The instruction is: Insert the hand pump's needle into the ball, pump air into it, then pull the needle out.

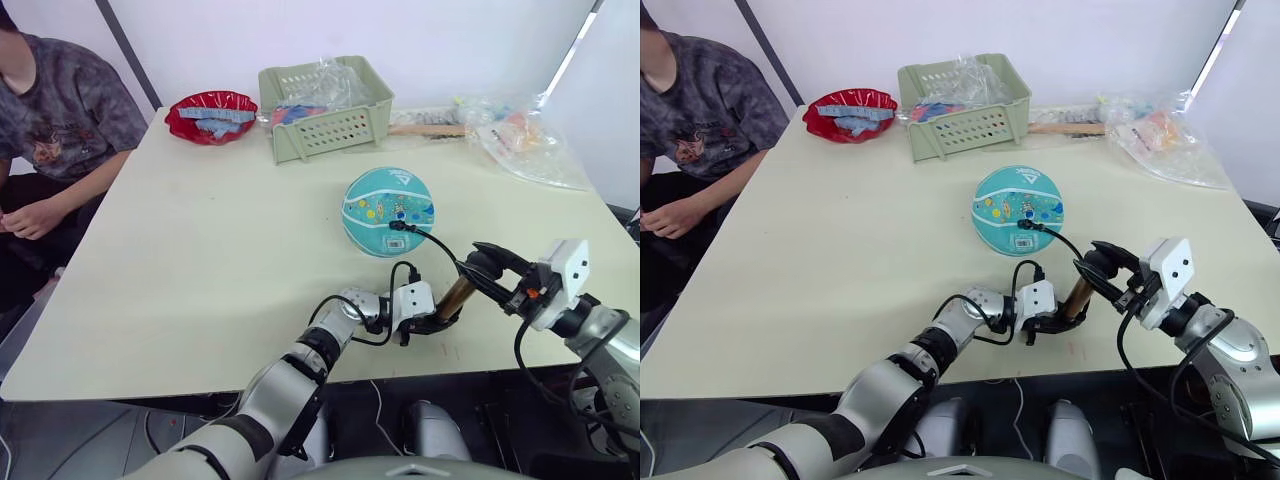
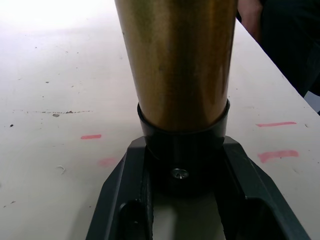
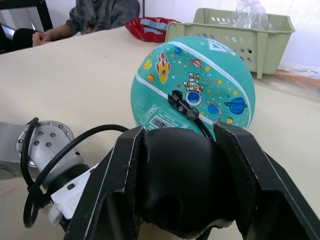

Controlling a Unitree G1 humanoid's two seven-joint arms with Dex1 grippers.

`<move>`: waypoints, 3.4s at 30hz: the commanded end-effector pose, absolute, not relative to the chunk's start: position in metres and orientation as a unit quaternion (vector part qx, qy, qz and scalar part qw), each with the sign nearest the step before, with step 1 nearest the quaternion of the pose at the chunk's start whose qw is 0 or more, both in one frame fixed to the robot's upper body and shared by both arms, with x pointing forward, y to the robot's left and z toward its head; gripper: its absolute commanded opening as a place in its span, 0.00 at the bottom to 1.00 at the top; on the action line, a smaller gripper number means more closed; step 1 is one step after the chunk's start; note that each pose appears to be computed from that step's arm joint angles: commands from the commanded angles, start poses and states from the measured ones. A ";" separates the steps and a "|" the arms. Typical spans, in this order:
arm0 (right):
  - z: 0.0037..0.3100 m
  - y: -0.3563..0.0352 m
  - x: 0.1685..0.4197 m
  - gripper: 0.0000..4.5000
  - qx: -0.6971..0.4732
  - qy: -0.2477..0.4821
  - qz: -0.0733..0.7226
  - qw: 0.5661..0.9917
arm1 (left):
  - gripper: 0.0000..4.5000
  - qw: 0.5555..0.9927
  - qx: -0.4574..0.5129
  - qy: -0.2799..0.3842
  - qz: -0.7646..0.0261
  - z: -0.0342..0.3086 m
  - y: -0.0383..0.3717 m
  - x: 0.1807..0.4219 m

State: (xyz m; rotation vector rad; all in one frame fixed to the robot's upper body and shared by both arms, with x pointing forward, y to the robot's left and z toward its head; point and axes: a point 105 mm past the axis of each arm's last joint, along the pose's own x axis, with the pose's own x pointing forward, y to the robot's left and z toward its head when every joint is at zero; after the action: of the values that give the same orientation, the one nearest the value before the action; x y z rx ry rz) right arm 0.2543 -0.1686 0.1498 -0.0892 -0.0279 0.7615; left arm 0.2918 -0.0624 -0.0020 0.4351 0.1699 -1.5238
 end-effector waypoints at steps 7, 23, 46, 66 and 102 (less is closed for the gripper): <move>0.224 -0.174 0.245 0.36 0.001 -0.059 0.427 0.903 | 0.25 0.677 0.203 0.120 -0.698 -0.024 -0.058 0.277; 0.323 -0.207 0.236 0.36 -0.006 -0.147 0.401 0.904 | 0.25 0.674 0.202 0.120 -0.700 -0.025 -0.058 0.275; 0.160 -0.169 0.248 0.36 0.039 0.017 0.386 0.922 | 0.25 0.675 0.204 0.124 -0.698 -0.028 -0.058 0.274; 0.146 -0.156 0.240 0.36 0.032 0.015 0.400 0.916 | 0.25 0.678 0.203 0.127 -0.695 -0.028 -0.058 0.276; 0.248 -0.193 0.241 0.36 0.012 -0.047 0.396 0.917 | 0.25 0.674 0.207 0.128 -0.698 -0.029 -0.057 0.275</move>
State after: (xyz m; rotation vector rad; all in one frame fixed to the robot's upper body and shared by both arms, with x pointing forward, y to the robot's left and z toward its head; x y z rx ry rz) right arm 0.2439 -0.2028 0.2639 0.0324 -0.1509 0.7726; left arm 0.2886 -0.0673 -0.0006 0.4334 0.1601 -1.5422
